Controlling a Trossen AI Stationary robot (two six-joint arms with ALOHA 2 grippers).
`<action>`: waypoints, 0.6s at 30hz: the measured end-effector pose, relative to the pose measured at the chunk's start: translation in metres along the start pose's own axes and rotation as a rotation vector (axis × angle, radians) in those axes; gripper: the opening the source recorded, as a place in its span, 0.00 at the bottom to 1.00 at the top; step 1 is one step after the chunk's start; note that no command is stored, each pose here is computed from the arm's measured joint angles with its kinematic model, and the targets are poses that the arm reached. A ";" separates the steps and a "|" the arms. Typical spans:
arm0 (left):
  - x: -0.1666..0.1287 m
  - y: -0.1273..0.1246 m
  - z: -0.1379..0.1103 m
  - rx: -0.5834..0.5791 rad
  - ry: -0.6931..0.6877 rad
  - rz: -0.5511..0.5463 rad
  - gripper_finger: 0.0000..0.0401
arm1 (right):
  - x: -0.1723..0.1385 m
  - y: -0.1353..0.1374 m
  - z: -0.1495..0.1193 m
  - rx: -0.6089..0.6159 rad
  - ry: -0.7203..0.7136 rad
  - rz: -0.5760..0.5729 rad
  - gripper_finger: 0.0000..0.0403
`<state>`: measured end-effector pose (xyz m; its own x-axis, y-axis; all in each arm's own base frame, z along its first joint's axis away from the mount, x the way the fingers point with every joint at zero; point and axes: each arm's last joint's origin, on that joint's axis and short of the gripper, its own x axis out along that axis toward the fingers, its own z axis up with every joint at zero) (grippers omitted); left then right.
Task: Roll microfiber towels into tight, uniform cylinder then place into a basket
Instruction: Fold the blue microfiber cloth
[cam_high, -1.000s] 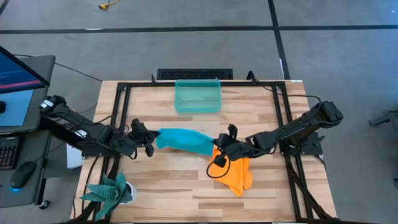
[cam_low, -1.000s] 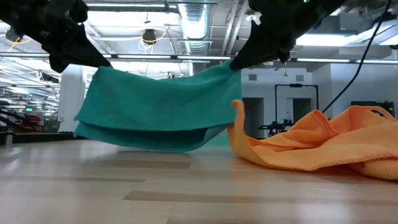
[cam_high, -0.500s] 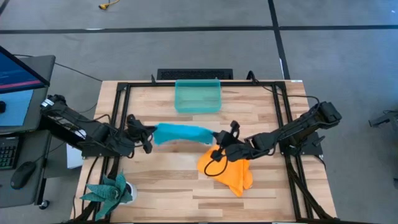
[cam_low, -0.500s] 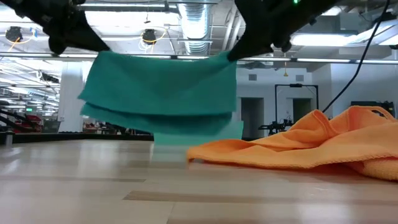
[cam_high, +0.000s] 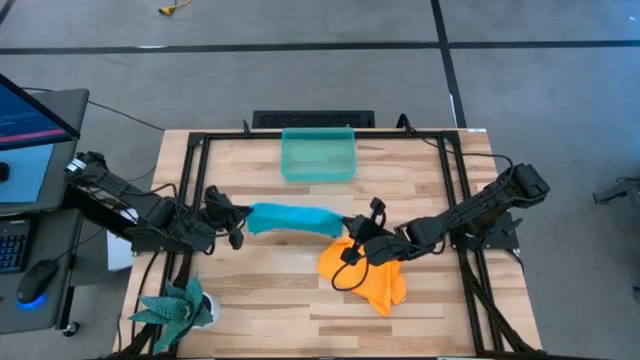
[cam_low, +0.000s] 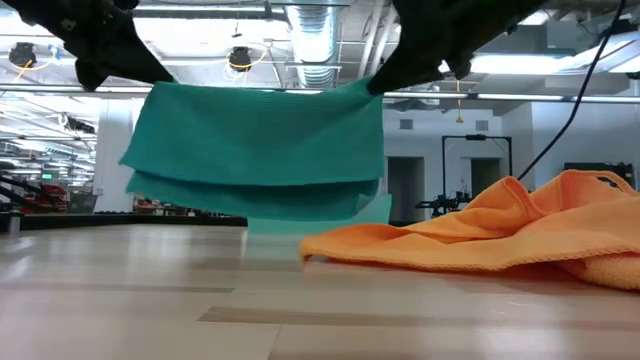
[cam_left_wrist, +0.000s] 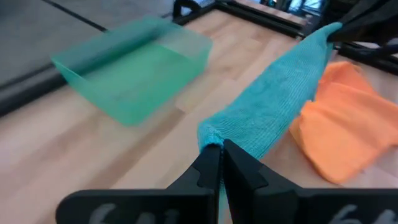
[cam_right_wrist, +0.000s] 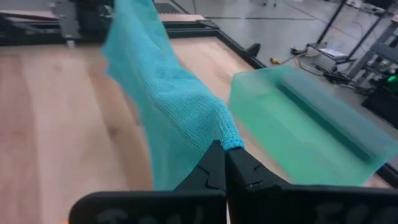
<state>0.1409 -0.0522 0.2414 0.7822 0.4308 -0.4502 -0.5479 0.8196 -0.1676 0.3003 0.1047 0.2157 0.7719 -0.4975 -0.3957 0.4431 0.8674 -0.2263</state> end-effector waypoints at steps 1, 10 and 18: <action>-0.001 -0.001 -0.001 -0.018 0.015 -0.019 0.00 | -0.003 0.002 0.000 -0.001 -0.005 0.011 0.02; -0.008 0.000 -0.012 -0.101 0.098 -0.037 0.00 | -0.004 0.005 0.001 0.032 -0.023 0.026 0.02; 0.012 0.015 -0.030 -0.161 0.155 0.216 0.00 | 0.033 -0.023 -0.010 0.165 0.132 -0.035 0.02</action>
<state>0.1335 -0.0462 0.2068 0.5947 0.5156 -0.6168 -0.7461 0.6398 -0.1844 0.3110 0.0684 0.1988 0.6933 -0.5132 -0.5060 0.5452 0.8326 -0.0974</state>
